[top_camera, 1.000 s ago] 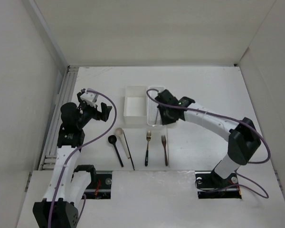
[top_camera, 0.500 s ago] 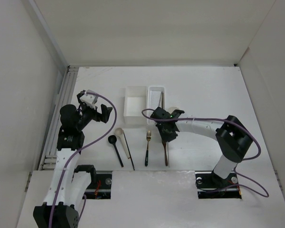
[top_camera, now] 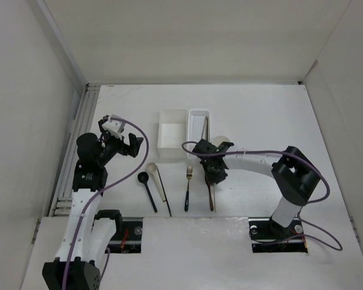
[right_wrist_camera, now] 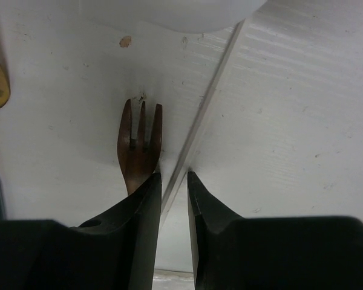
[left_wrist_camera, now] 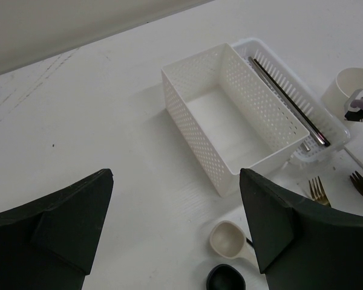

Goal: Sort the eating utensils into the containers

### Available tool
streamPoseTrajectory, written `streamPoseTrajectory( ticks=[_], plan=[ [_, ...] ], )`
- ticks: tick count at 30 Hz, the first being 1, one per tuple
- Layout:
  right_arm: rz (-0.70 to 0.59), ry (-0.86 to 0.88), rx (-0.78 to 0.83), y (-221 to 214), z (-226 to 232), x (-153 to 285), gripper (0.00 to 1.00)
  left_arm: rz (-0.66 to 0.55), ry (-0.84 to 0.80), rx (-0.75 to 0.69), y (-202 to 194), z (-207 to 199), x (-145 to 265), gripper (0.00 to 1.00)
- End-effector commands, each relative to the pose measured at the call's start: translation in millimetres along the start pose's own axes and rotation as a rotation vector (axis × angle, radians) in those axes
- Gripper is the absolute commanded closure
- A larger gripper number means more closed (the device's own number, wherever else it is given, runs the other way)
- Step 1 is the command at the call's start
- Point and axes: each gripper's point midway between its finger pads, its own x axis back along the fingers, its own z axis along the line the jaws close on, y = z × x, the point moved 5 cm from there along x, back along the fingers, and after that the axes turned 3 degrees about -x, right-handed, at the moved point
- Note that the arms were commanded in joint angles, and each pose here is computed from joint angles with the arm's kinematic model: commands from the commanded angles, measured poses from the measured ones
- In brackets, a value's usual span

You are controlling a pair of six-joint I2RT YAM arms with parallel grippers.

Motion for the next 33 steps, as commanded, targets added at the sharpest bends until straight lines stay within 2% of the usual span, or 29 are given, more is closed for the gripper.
streamPoseTrajectory(
  ticks=[1,6,9,10,13,16,22,28,33],
  plan=[
    [-0.015,0.018,-0.011,3.1,7.5,-7.4,0.7,-0.036,-0.005,-0.027,11.2,-0.2,3.1,0.16],
    [0.013,-0.036,-0.034,-8.4,-2.0,-16.2,0.72,-0.036,-0.005,-0.027,11.4,-1.1,4.8,0.16],
    [0.042,-0.072,-0.054,-18.1,-8.4,-21.8,0.81,-0.035,0.004,-0.027,11.2,0.0,4.9,0.16],
    [0.054,-0.081,-0.064,-22.8,-10.8,-24.0,0.87,-0.035,0.004,-0.027,11.2,0.0,4.9,0.16],
    [0.054,-0.095,-0.085,-25.0,-12.6,-25.6,1.0,-0.035,0.004,-0.027,11.2,0.0,4.9,0.16],
    [0.045,-0.119,-0.093,-23.3,-15.8,-19.5,1.0,-0.035,0.004,-0.027,11.2,0.0,4.9,0.16],
    [-0.063,-0.16,-0.12,-2.1,-23.6,25.8,1.0,-0.035,0.004,-0.027,11.2,0.0,4.9,0.16],
    [-0.126,-0.095,-0.14,2.0,-24.1,72.4,1.0,-0.035,0.004,-0.027,11.2,0.0,4.9,0.16],
    [-0.18,0.034,-0.029,12.7,1.6,105.4,1.0,-0.035,0.004,-0.027,9.1,0.1,4.1,0.16]
  ],
)
